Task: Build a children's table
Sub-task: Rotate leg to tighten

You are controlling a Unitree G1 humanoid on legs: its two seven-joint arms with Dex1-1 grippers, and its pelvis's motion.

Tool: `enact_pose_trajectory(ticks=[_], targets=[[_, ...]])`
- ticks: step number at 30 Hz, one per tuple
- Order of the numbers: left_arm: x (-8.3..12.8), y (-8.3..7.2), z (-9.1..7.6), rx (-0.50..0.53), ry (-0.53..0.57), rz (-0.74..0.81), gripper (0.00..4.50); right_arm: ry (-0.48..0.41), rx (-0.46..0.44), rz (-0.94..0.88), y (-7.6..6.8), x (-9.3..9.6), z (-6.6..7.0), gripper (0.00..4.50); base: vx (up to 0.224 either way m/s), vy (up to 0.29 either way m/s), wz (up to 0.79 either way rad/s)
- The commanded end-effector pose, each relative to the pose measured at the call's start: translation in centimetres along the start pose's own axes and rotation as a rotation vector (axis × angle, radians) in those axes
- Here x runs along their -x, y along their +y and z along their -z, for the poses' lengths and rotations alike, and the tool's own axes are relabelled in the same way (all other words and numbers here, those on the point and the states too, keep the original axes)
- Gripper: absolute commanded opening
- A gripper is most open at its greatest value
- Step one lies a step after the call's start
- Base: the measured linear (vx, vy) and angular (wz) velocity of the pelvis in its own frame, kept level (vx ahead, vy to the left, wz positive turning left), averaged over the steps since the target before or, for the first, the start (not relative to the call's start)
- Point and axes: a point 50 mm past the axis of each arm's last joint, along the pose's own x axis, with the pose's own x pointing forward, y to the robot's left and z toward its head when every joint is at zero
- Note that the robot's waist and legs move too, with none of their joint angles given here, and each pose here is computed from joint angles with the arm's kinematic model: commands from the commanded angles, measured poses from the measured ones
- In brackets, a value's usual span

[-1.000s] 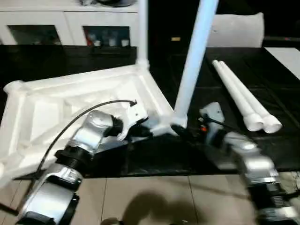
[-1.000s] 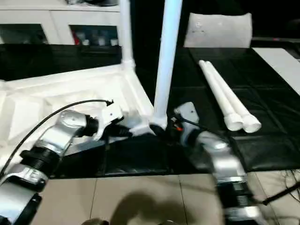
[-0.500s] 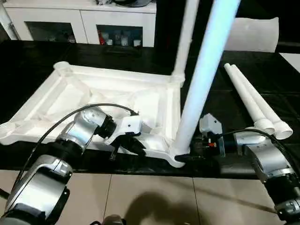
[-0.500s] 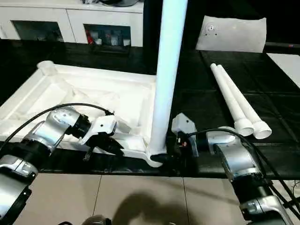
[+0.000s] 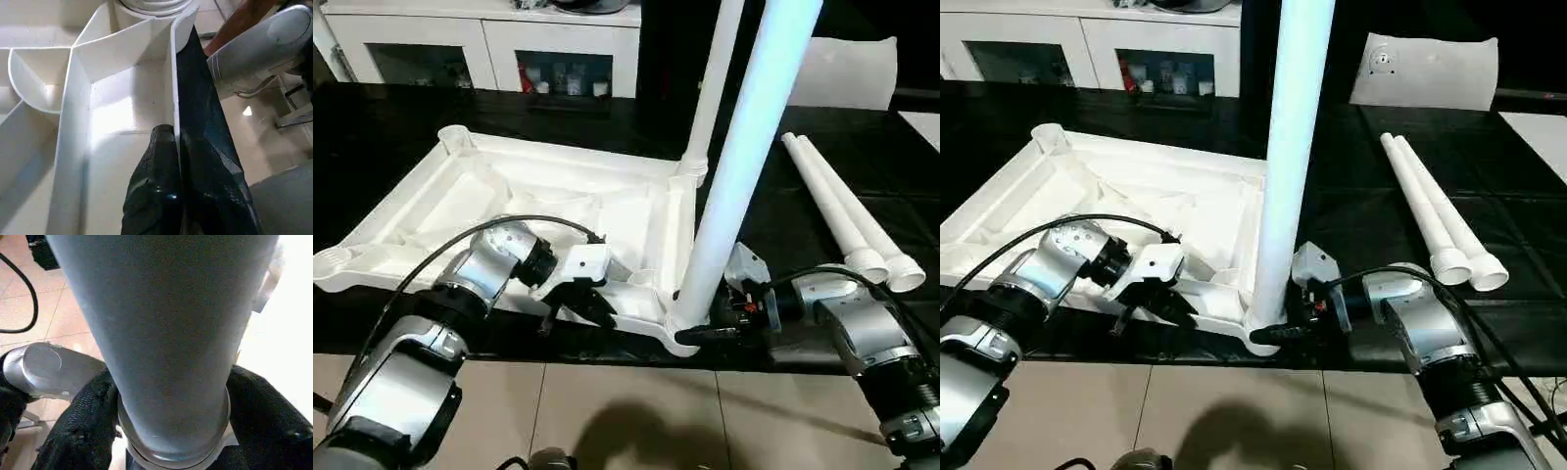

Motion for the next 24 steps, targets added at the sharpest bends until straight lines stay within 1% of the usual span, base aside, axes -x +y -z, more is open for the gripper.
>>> enact_pose_trajectory(ticks=[1,3,4,5,7,8,9,11,13,14,15,17,20,21,22,23,24], targets=[[-0.3,0.2,-1.0,-0.046,-0.002,0.040,0.00,-0.037,-0.024,-0.012,0.1,-0.3,-0.4,2.87,0.000,0.000,0.00],[-0.4,0.4,-1.1,-0.015,-0.036,-0.003,0.00,-0.080,-0.058,0.011,0.2,-0.7,-0.4,2.81,0.000,0.000,0.00],[-0.5,0.7,-1.3,0.019,-0.063,-0.049,0.00,-0.118,-0.095,0.049,0.3,-1.2,-0.4,2.76,0.000,0.000,0.00],[-0.7,0.9,-1.3,0.045,-0.078,-0.081,0.00,-0.136,-0.114,0.085,0.3,-1.5,-0.4,2.74,0.000,0.000,0.00],[-1.1,1.4,-1.6,0.095,-0.120,-0.153,0.00,-0.184,-0.143,0.181,0.2,-2.5,-0.4,2.72,0.000,0.000,0.00],[-1.3,1.5,-1.7,0.115,-0.137,-0.178,0.00,-0.205,-0.176,0.250,0.1,-3.3,-0.4,2.72,0.000,0.000,0.00],[-1.6,1.9,-1.9,0.149,-0.154,-0.237,0.00,-0.218,-0.212,0.310,0.0,-4.0,-0.5,2.72,0.000,0.000,0.00],[-1.8,2.1,-2.1,0.168,-0.166,-0.273,0.00,-0.220,-0.223,0.346,-0.2,-4.4,-0.5,2.70,0.000,0.000,0.00],[-2.2,2.7,-2.7,0.222,-0.203,-0.352,0.00,-0.246,-0.268,0.430,-0.5,-5.6,-0.8,2.70,0.000,0.000,0.00],[-2.7,3.4,-3.3,0.274,-0.233,-0.434,0.00,-0.281,-0.337,0.543,-1.0,-7.0,-1.3,2.70,0.000,0.000,0.00],[-2.8,3.5,-3.5,0.282,-0.237,-0.446,0.00,-0.285,-0.349,0.560,-1.1,-7.2,-1.4,2.69,0.000,0.000,0.00],[-3.3,4.4,-4.6,0.332,-0.260,-0.568,0.00,-0.281,-0.414,0.692,-2.0,-8.9,-2.4,2.69,0.000,0.000,0.00],[-3.4,4.8,-5.1,0.349,-0.264,-0.621,0.00,-0.269,-0.438,0.746,-2.3,-9.6,-2.9,2.69,0.000,0.000,0.00],[-3.4,4.9,-5.3,0.340,-0.247,-0.653,0.00,-0.260,-0.418,0.771,-2.4,-10.0,-3.3,2.69,0.000,0.000,0.00],[-3.4,5.0,-5.4,0.338,-0.242,-0.660,0.00,-0.258,-0.412,0.777,-2.4,-10.1,-3.4,2.69,0.000,0.000,0.00],[-3.4,4.9,-5.5,0.336,-0.242,-0.660,0.00,-0.262,-0.410,0.778,-2.4,-10.1,-3.4,3.04,0.000,0.000,0.00],[-3.4,4.9,-5.5,0.331,-0.239,-0.660,0.00,-0.274,-0.386,0.799,-2.4,-9.9,-3.5,3.25,0.000,0.000,0.00]])
